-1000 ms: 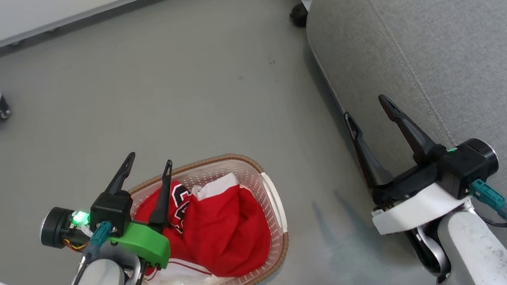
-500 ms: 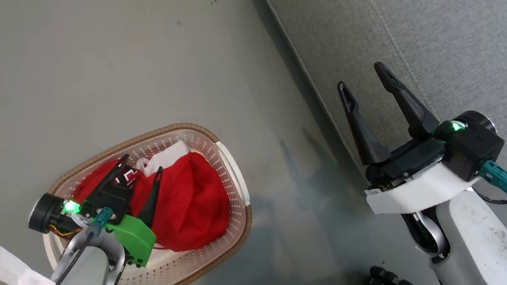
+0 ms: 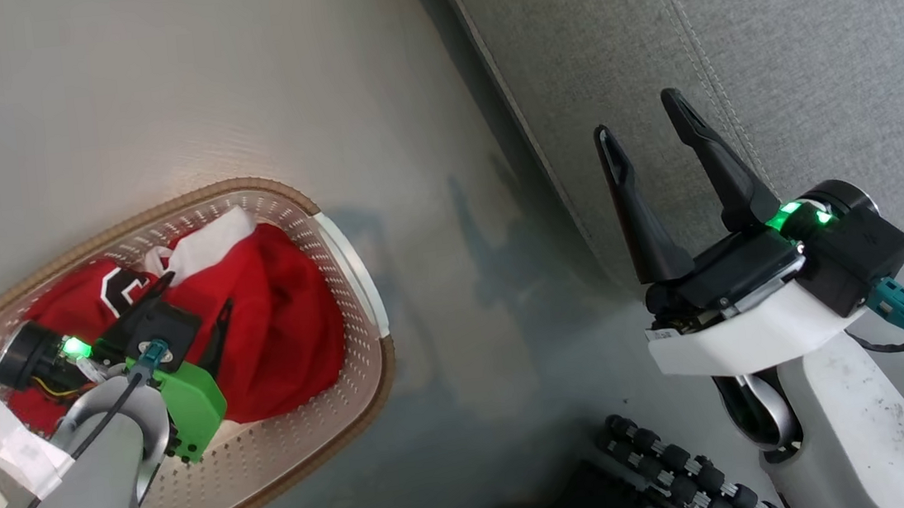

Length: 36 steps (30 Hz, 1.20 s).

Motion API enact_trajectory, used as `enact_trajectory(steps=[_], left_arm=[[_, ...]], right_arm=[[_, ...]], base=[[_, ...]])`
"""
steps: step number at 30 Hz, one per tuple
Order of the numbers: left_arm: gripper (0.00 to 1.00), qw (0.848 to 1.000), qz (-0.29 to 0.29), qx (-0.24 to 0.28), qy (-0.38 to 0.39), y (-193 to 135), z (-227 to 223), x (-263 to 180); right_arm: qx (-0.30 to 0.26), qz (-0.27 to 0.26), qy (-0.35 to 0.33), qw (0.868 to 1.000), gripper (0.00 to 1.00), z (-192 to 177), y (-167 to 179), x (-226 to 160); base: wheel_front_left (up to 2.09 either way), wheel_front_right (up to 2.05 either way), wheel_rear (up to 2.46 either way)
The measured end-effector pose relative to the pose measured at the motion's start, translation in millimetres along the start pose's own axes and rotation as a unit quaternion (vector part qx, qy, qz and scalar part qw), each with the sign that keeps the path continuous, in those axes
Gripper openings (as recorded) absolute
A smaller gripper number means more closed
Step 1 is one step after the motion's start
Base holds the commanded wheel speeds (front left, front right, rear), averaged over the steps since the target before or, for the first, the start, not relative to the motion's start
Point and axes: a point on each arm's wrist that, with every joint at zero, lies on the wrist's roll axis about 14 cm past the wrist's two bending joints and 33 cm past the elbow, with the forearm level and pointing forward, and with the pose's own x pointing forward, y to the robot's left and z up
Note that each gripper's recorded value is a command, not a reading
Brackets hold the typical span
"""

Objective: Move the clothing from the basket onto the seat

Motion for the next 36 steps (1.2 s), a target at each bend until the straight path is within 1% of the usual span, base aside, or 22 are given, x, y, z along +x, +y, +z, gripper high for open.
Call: enact_trajectory(steps=[9, 14, 27, 36], left_arm=[[1.00, 0.997, -0.015, 0.014, 0.070, 10, -49, 25], [1.00, 0.992, -0.019, 0.018, 0.122, 12, -80, 28], [1.00, 0.978, -0.013, 0.019, 0.205, 18, -113, 41], [1.00, 0.969, -0.021, 0.035, 0.245, 19, -125, 44]], right_arm=[[-0.003, -0.007, 0.029, 1.000, 1.00, -25, -7, 6], [-0.001, -0.009, 0.042, 0.999, 1.00, -37, -9, 7], [0.002, -0.006, 0.056, 0.998, 1.00, -55, -9, 16], [0.001, 0.000, 0.064, 0.998, 1.00, -67, -6, 20]], base=[[0.00, 0.00, 0.00], [0.00, 0.00, 0.00], [0.00, 0.00, 0.00], [0.03, 0.03, 0.03]])
